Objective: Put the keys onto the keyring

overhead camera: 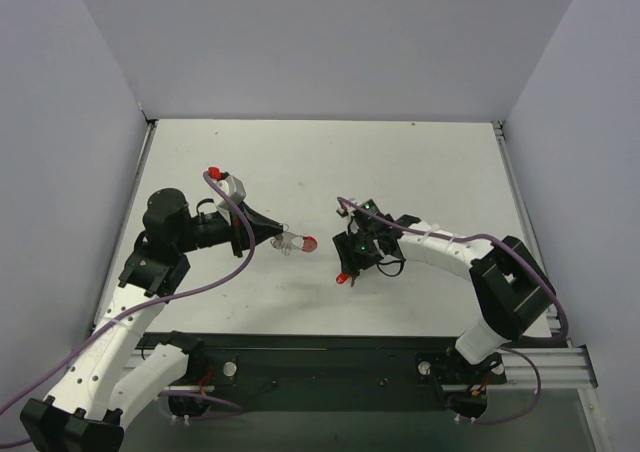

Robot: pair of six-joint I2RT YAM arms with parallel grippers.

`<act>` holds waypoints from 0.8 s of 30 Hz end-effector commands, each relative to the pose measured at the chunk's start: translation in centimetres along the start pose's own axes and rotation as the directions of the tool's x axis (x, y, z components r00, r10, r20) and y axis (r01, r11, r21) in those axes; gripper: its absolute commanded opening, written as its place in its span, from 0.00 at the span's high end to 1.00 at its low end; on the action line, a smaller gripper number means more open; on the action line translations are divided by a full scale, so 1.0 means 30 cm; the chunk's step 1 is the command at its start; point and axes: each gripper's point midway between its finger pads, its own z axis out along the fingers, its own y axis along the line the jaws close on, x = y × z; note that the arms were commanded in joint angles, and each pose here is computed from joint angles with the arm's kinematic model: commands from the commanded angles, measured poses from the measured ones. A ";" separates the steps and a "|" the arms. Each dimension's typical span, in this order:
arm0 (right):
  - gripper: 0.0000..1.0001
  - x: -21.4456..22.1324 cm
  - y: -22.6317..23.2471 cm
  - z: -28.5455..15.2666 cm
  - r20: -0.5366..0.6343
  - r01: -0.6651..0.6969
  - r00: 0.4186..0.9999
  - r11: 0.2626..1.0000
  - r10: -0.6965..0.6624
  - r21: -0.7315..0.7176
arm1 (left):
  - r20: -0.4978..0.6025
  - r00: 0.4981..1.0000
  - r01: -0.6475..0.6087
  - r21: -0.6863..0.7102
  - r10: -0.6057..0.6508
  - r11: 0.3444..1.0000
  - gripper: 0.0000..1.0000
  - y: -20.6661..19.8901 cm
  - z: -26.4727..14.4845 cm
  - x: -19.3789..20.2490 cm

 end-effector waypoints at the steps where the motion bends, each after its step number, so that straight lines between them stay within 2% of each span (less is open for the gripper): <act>1: 0.55 -0.024 -0.006 0.023 -0.003 0.045 0.999 0.998 -0.045 0.040 | 0.032 0.998 -0.051 0.004 0.051 0.999 1.00 -0.008 -0.003 -0.037; 7: 0.67 -0.013 -0.004 0.065 -0.039 0.049 0.998 0.998 -0.048 0.048 | 0.029 0.998 -0.048 0.004 0.048 0.999 1.00 -0.007 -0.003 -0.035; 8: 0.75 -0.009 -0.007 0.073 -0.048 0.047 0.998 0.998 -0.045 0.050 | 0.029 0.998 -0.051 0.001 0.051 0.999 1.00 -0.005 -0.003 -0.035; 10: 0.85 -0.008 -0.011 0.077 -0.055 0.041 0.998 0.997 -0.037 0.062 | 0.029 0.998 -0.049 0.001 0.049 0.999 1.00 -0.006 -0.003 -0.037; 11: 0.95 -0.005 -0.016 0.081 -0.060 0.039 0.998 0.997 -0.035 0.069 | 0.030 0.998 -0.051 0.001 0.050 0.999 1.00 -0.006 -0.003 -0.038; 12: 1.00 -0.005 -0.017 0.080 -0.060 0.036 0.998 0.997 -0.032 0.072 | 0.030 0.998 -0.052 0.001 0.052 0.999 1.00 -0.006 -0.003 -0.039; 18: 1.00 -0.044 0.000 0.043 -0.012 0.022 1.000 0.998 -0.022 0.063 | 0.028 0.998 -0.051 0.001 0.051 0.999 1.00 -0.006 -0.003 -0.036; 24: 1.00 -0.139 0.035 -0.075 0.120 0.020 0.992 0.999 -0.025 0.042 | 0.031 0.998 -0.053 -0.005 0.054 0.999 1.00 -0.006 -0.006 -0.041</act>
